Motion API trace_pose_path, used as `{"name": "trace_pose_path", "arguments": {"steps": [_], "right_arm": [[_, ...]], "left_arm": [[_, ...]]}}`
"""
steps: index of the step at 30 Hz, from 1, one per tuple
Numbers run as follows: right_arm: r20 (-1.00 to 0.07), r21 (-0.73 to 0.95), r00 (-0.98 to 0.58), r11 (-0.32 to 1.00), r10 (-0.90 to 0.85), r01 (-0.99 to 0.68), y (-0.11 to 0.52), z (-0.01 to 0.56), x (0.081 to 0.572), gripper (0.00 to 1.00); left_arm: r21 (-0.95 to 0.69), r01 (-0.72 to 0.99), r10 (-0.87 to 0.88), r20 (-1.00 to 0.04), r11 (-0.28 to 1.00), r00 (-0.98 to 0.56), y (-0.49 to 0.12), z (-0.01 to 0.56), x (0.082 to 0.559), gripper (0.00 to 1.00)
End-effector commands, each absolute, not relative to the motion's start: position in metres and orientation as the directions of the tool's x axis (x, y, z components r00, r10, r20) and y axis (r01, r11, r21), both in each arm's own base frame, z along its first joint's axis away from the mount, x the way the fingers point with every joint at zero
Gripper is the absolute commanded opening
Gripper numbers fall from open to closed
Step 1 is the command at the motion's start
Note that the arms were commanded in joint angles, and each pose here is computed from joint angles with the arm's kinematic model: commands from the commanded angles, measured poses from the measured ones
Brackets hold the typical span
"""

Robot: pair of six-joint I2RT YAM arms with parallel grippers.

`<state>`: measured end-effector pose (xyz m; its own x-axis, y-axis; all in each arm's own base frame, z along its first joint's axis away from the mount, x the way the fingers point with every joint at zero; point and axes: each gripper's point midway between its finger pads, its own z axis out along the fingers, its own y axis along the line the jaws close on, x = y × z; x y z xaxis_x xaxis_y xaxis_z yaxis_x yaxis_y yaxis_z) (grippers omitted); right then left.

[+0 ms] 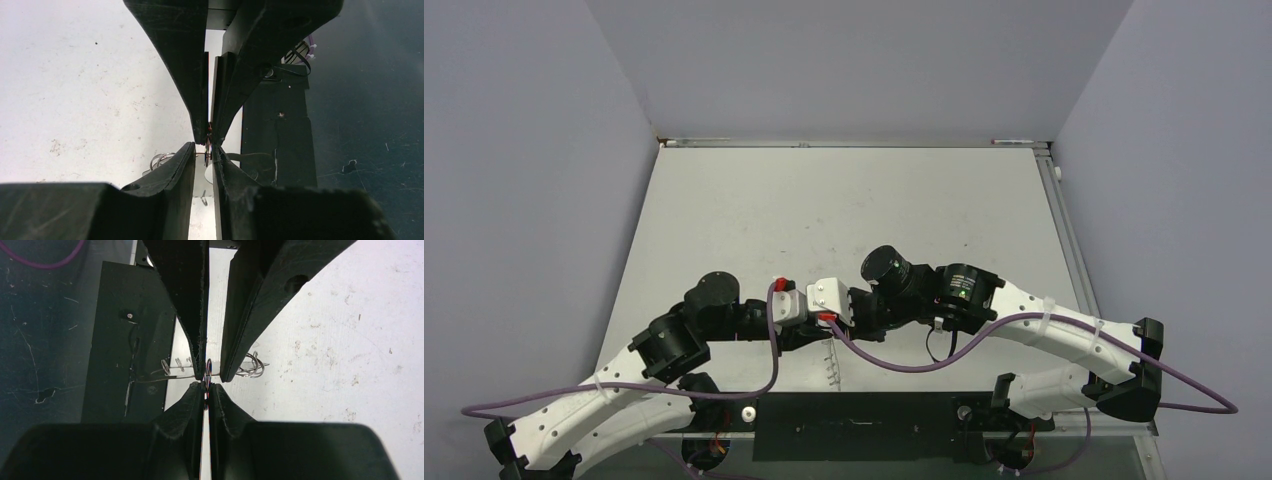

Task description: Put the keys on the keyring

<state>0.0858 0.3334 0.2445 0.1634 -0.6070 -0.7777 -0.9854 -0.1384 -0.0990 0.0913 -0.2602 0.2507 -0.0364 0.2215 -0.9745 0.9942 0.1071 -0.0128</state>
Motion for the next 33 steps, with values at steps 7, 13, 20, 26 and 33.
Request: {"name": "trace_pose_path", "arguments": {"steps": [7,13,20,26,33], "right_arm": [[-0.838,-0.168,0.215,-0.139,-0.501,-0.976,0.345,0.282,0.086,0.05],[-0.850,-0.186,0.223,-0.123,-0.477,-0.975,0.345,0.288,0.088,0.05],[-0.881,-0.228,0.223,-0.039,-0.416,-0.973,0.338,0.302,0.095,0.42],[-0.927,-0.274,0.240,0.082,-0.289,-0.958,0.325,0.330,0.102,0.57],[-0.954,-0.259,0.235,0.121,-0.184,-0.958,0.321,0.329,0.100,0.57]], "left_arm": [[0.003,0.995,0.173,-0.985,0.095,-0.013,-0.268,0.265,0.093,0.02],[-0.012,0.996,0.166,-0.986,0.092,-0.027,-0.270,0.263,0.092,0.00],[0.001,0.991,0.081,-0.997,0.135,-0.010,-0.262,0.274,0.097,0.00],[0.001,0.990,-0.033,-0.999,0.141,0.005,-0.253,0.295,0.098,0.00],[0.019,0.991,-0.090,-0.995,0.130,0.031,-0.248,0.303,0.094,0.00]]}}
